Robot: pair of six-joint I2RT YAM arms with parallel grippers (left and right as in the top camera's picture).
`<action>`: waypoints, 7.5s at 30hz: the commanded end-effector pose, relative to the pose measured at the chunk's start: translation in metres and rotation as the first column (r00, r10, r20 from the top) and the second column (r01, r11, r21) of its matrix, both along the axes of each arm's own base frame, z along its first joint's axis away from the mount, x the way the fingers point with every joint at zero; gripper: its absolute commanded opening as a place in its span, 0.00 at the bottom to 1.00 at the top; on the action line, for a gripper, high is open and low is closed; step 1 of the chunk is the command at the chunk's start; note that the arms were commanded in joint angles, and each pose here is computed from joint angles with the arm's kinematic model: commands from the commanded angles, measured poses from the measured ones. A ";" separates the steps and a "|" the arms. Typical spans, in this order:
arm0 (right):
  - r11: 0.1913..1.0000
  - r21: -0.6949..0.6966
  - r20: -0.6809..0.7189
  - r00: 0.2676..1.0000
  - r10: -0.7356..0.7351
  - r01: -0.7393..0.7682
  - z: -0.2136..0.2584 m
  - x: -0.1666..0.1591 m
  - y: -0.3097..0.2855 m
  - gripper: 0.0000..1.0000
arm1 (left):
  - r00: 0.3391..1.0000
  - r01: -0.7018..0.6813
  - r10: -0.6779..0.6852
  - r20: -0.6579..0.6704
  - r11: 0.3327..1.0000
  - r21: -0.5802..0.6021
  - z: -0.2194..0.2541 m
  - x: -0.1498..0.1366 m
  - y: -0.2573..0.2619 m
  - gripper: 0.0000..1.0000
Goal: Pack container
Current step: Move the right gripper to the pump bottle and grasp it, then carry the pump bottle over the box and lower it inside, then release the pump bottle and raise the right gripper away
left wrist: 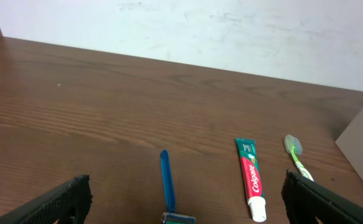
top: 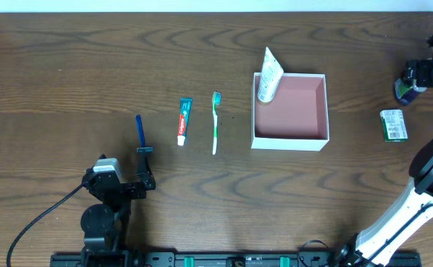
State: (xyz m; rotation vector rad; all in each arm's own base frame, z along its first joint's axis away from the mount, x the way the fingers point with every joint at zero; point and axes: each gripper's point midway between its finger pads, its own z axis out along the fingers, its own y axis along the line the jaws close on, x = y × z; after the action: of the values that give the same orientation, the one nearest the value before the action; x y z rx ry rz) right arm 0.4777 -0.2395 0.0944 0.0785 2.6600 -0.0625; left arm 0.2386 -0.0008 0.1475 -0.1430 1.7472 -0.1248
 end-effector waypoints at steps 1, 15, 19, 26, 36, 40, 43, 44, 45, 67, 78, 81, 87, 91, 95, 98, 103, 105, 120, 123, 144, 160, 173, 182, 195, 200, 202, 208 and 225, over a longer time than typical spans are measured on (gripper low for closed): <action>1.000 0.022 0.013 1.000 0.014 -0.014 -0.009 0.002 0.003 0.99 | 0.999 0.013 -0.013 -0.040 1.000 0.010 -0.014 -0.001 -0.002 0.98; 0.997 0.076 0.095 0.995 -0.033 0.025 -0.001 0.018 0.006 0.81 | 0.999 0.013 -0.013 -0.040 1.000 0.010 -0.014 -0.001 -0.002 0.98; 0.997 0.078 0.096 0.995 -0.031 0.023 0.000 0.018 0.007 0.61 | 0.999 0.013 -0.013 -0.040 1.000 0.010 -0.014 -0.001 -0.002 0.98; 0.995 0.092 0.100 0.993 -0.057 0.048 0.000 0.019 0.006 0.56 | 0.999 0.013 -0.013 -0.040 1.000 0.010 -0.014 -0.001 -0.002 0.98; 0.992 0.102 0.125 0.988 -0.091 0.079 0.009 0.023 0.004 0.38 | 0.999 0.013 -0.013 -0.040 1.000 0.010 -0.014 -0.001 -0.002 0.98; 0.989 0.108 0.152 0.981 -0.118 0.102 0.023 0.026 0.003 0.35 | 0.999 0.013 -0.013 -0.040 1.000 0.010 -0.014 -0.001 -0.002 0.98; 0.991 0.096 0.180 0.977 -0.115 0.098 0.040 0.026 0.003 0.35 | 0.999 0.013 -0.013 -0.040 1.000 0.010 -0.014 -0.001 -0.002 0.98; 0.991 0.089 0.195 0.974 -0.112 0.096 0.048 0.026 0.004 0.34 | 0.999 0.013 -0.013 -0.040 1.000 0.010 -0.014 -0.001 -0.002 0.98; 0.992 0.083 0.209 0.972 -0.109 0.093 0.057 0.026 0.005 0.34 | 0.999 0.013 -0.013 -0.040 1.000 0.010 -0.014 -0.001 -0.002 0.98; 0.935 0.280 0.426 0.901 0.082 -0.217 0.228 -0.006 0.202 0.34 | 0.999 0.013 -0.013 -0.040 1.000 0.010 -0.014 -0.001 -0.002 0.98; 0.920 0.307 0.299 0.942 0.150 -0.244 0.196 -0.006 0.291 0.36 | 0.999 0.013 -0.013 -0.040 1.000 0.010 -0.014 -0.001 -0.002 0.98; 0.920 0.304 0.270 0.948 0.167 -0.249 0.185 -0.006 0.309 0.37 | 0.999 0.013 -0.013 -0.040 1.000 0.010 -0.014 -0.001 -0.002 0.98; 0.933 0.291 0.184 0.969 0.162 -0.211 0.152 -0.001 0.327 0.38 | 0.999 0.013 -0.013 -0.040 1.000 0.010 -0.014 -0.001 -0.002 0.98; 0.931 0.296 0.133 0.974 0.182 -0.214 0.131 0.001 0.338 0.38 | 0.999 0.013 -0.013 -0.040 1.000 0.010 -0.014 -0.001 -0.002 0.98; 0.935 0.293 0.082 0.979 0.185 -0.201 0.108 0.004 0.340 0.38 | 0.999 0.013 -0.013 -0.040 1.000 0.010 -0.014 -0.001 -0.002 0.98; 0.938 0.291 0.048 0.982 0.182 -0.189 0.094 0.005 0.339 0.38 | 0.999 0.013 -0.013 -0.040 1.000 0.010 -0.014 -0.001 -0.002 0.98; 0.939 0.300 0.005 0.985 0.174 -0.167 0.079 0.004 0.341 0.39 | 0.999 0.013 -0.013 -0.040 1.000 0.010 -0.014 -0.001 -0.002 0.98; 0.940 0.301 -0.009 0.985 0.174 -0.164 0.076 0.002 0.341 0.38 | 0.999 0.013 -0.013 -0.040 1.000 0.010 -0.014 -0.001 -0.002 0.98; 0.938 0.307 -0.017 0.984 0.177 -0.163 0.090 -0.011 0.340 0.38 | 0.999 0.013 -0.013 -0.040 1.000 0.010 -0.014 -0.001 -0.002 0.98; 0.938 0.308 -0.023 0.984 0.178 -0.162 0.096 -0.018 0.339 0.38 | 0.999 0.013 -0.013 -0.040 1.000 0.010 -0.014 -0.001 -0.002 0.98; 0.944 0.293 -0.075 0.980 0.183 -0.154 0.091 -0.030 0.333 0.35 | 0.999 0.013 -0.013 -0.040 1.000 0.010 -0.014 -0.001 -0.002 0.98; 0.942 0.287 -0.031 0.981 0.191 -0.174 0.112 -0.033 0.333 0.34 | 0.999 0.013 -0.013 -0.040 1.000 0.010 -0.014 -0.001 -0.002 0.98; 0.947 0.267 -0.061 0.977 0.203 -0.180 0.089 -0.036 0.340 0.35 | 0.999 0.013 -0.013 -0.040 1.000 0.010 -0.014 -0.001 -0.002 0.98; 0.958 0.230 -0.029 0.983 0.181 -0.170 0.081 -0.025 0.334 0.35 | 0.999 0.013 -0.013 -0.040 1.000 0.010 -0.014 -0.001 -0.002 0.98; 0.958 0.242 -0.057 0.984 0.171 -0.153 0.052 -0.030 0.340 0.36 | 0.999 0.013 -0.013 -0.040 1.000 0.010 -0.014 -0.001 -0.002 0.98; 0.957 0.242 -0.046 0.983 0.176 -0.160 0.050 -0.028 0.342 0.37 | 0.999 0.013 -0.013 -0.040 1.000 0.010 -0.014 -0.001 -0.002 0.98; 0.956 0.242 -0.043 0.983 0.180 -0.165 0.050 -0.028 0.344 0.37 | 0.999 0.013 -0.013 -0.040 1.000 0.010 -0.014 -0.001 -0.002 0.98; 0.956 0.245 -0.040 0.983 0.177 -0.162 0.050 -0.027 0.346 0.38 | 0.999 0.013 -0.013 -0.040 1.000 0.010 -0.014 -0.001 -0.002 0.98; 0.955 0.245 -0.024 0.984 0.177 -0.166 0.052 -0.024 0.347 0.66 | 0.999 0.013 -0.013 -0.040 1.000 0.010 -0.014 -0.001 -0.002 0.98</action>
State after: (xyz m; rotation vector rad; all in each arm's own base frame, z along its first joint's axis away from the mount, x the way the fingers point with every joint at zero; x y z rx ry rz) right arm 0.4524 0.1007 0.1257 -0.0598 2.7485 0.3060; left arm 0.2386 -0.0008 0.1475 -0.1430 1.7472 -0.1248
